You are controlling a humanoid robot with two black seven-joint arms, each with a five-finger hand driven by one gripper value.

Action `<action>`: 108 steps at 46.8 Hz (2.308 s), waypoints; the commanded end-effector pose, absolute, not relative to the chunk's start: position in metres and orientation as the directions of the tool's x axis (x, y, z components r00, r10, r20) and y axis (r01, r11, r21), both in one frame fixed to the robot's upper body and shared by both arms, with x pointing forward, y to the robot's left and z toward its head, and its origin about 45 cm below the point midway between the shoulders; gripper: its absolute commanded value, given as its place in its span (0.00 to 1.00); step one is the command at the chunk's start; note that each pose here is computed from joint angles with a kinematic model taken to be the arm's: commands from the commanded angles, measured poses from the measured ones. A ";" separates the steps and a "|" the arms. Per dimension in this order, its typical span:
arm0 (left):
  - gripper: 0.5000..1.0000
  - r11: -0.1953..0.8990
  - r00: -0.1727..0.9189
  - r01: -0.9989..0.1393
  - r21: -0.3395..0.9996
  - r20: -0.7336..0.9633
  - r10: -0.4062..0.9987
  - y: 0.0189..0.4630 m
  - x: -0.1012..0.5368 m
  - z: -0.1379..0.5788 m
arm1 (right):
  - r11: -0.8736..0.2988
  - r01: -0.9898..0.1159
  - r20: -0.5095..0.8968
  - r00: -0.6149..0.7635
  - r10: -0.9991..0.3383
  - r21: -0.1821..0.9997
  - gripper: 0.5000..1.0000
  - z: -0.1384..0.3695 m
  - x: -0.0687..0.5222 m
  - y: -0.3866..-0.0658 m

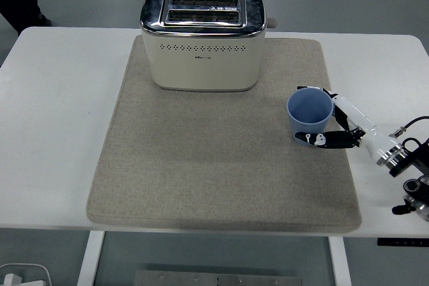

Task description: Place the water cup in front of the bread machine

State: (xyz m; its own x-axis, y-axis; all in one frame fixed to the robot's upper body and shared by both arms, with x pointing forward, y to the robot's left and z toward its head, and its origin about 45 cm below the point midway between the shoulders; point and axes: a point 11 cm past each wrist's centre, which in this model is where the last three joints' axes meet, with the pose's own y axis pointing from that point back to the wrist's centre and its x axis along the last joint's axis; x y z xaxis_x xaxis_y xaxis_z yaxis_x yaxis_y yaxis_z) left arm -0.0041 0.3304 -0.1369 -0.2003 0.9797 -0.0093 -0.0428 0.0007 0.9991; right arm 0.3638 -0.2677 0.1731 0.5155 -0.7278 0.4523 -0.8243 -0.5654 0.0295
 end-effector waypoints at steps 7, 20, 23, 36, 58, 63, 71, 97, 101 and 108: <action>1.00 0.001 -0.200 -0.043 0.999 -0.010 0.980 0.330 -0.004 -0.137 | -0.572 -0.819 0.465 0.520 -0.716 0.034 0.00 0.175 0.367 -0.267; 1.00 0.000 -0.200 -0.043 0.999 -0.008 0.980 0.331 -0.004 -0.137 | -0.570 -0.821 0.462 0.514 -0.723 0.020 0.00 0.182 0.372 -0.266; 1.00 0.001 -0.200 -0.043 0.999 -0.010 0.980 0.330 -0.004 -0.137 | -0.569 -0.822 0.461 0.513 -0.724 0.020 0.00 0.182 0.373 -0.266; 1.00 0.000 -0.200 -0.043 0.999 -0.008 0.980 0.331 -0.004 -0.137 | -0.566 -0.824 0.450 0.498 -0.741 -0.021 0.00 0.207 0.385 -0.269; 1.00 0.001 -0.200 -0.043 0.999 -0.010 0.980 0.330 -0.004 -0.137 | -0.630 -0.776 0.305 0.596 -0.743 -0.020 0.00 0.219 0.383 -0.207; 1.00 0.001 -0.200 -0.043 0.999 -0.010 0.980 0.330 -0.004 -0.137 | -0.644 -0.765 0.273 0.613 -0.741 -0.032 0.00 0.214 0.380 -0.180; 1.00 0.000 -0.200 -0.043 0.999 -0.008 0.980 0.331 -0.004 -0.137 | -0.658 -0.752 0.240 0.632 -0.737 -0.041 0.00 0.208 0.382 -0.140; 1.00 0.000 -0.200 -0.043 0.999 -0.008 0.980 0.331 -0.004 -0.137 | -0.644 -0.764 0.173 0.629 -0.758 -0.046 0.00 0.184 0.390 -0.061; 1.00 0.001 -0.200 -0.043 0.999 -0.010 0.980 0.330 -0.004 -0.137 | -0.638 -0.769 0.185 0.620 -0.762 -0.052 0.00 0.185 0.395 -0.060; 1.00 0.001 -0.200 -0.043 0.999 -0.010 0.980 0.330 -0.004 -0.137 | -0.619 -0.784 0.200 0.600 -0.775 -0.048 0.00 0.183 0.400 -0.066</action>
